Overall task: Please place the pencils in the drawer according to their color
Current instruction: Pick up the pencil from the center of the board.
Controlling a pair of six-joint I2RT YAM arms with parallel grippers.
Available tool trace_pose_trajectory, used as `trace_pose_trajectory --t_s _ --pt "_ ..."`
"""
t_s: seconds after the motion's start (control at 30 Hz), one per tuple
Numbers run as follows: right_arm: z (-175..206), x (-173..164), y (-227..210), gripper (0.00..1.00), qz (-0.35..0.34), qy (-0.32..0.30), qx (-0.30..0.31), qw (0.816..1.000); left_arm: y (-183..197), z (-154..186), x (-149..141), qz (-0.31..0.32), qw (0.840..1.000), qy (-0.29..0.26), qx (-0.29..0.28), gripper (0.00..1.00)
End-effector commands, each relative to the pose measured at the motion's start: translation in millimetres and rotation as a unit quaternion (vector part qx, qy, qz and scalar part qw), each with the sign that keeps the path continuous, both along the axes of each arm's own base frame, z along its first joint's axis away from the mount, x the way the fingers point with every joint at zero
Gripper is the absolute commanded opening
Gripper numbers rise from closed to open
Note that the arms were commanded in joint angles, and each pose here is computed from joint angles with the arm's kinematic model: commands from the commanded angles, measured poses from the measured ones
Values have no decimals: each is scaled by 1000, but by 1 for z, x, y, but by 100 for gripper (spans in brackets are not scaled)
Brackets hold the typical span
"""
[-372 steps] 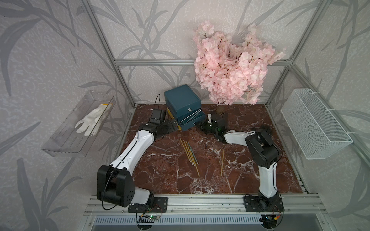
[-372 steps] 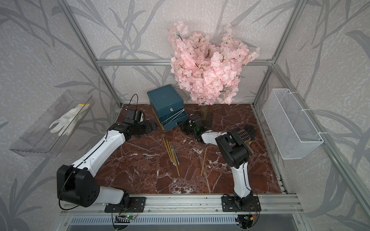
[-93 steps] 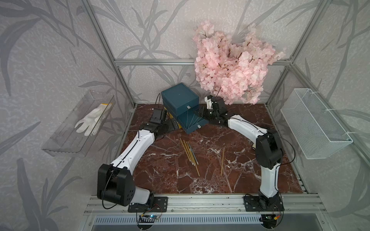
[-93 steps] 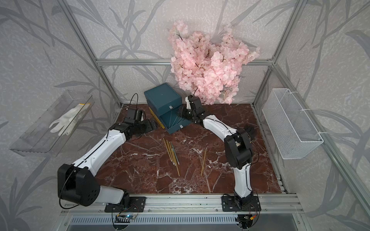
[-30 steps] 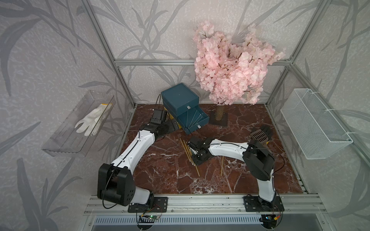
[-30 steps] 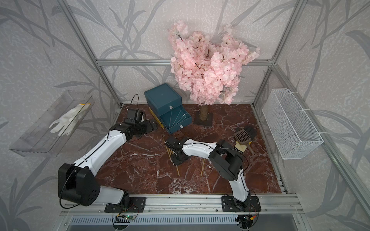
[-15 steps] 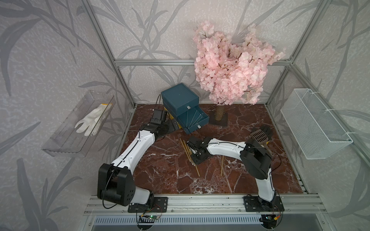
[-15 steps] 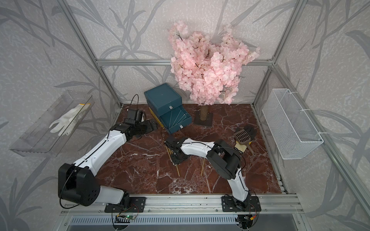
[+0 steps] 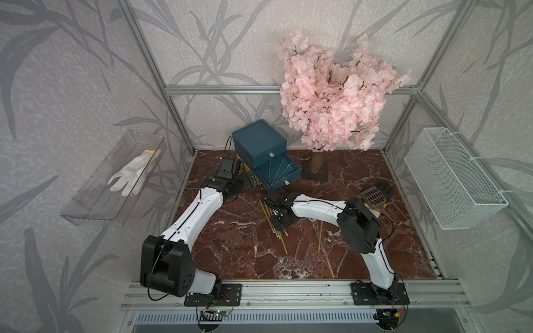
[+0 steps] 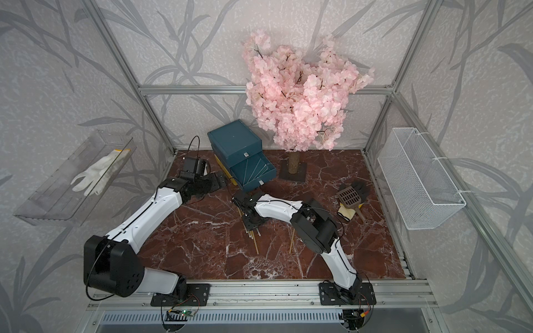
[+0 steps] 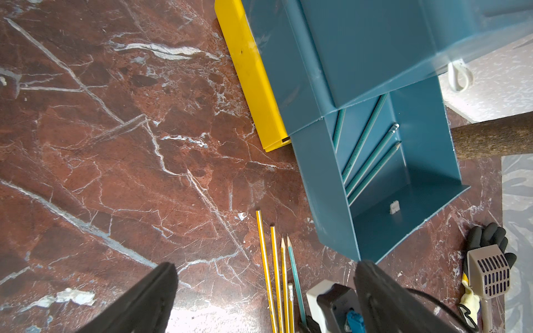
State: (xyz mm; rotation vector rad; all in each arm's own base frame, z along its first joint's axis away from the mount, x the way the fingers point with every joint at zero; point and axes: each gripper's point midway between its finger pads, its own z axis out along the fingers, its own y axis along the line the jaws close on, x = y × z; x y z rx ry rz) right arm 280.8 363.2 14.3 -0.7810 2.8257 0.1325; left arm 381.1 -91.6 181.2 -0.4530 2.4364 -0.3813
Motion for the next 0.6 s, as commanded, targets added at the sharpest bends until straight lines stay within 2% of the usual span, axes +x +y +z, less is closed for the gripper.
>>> trace_pose_trajectory --t_s 0.0,0.03,0.17,0.27,0.4,0.57 --pt "-37 -8 -25 3 -3 28 -59 998 1 1 -3 3 1000 -5 2 100" --pt "-36 -8 -26 0 -2 28 -60 998 1 1 -3 2 1000 -5 2 100" --pt "-33 -13 -32 0 -17 35 -53 998 1 0 -2 1 1000 -3 2 100" --pt "-25 -2 -52 0 -58 39 -33 997 0 0 -2 1 1000 -3 1 100" --pt "-9 -2 -64 0 -99 57 18 993 -1 0 -2 -2 1000 -3 1 100" --pt "13 -5 -74 0 -151 93 104 979 -1 -2 -1 -4 1000 0 0 100"
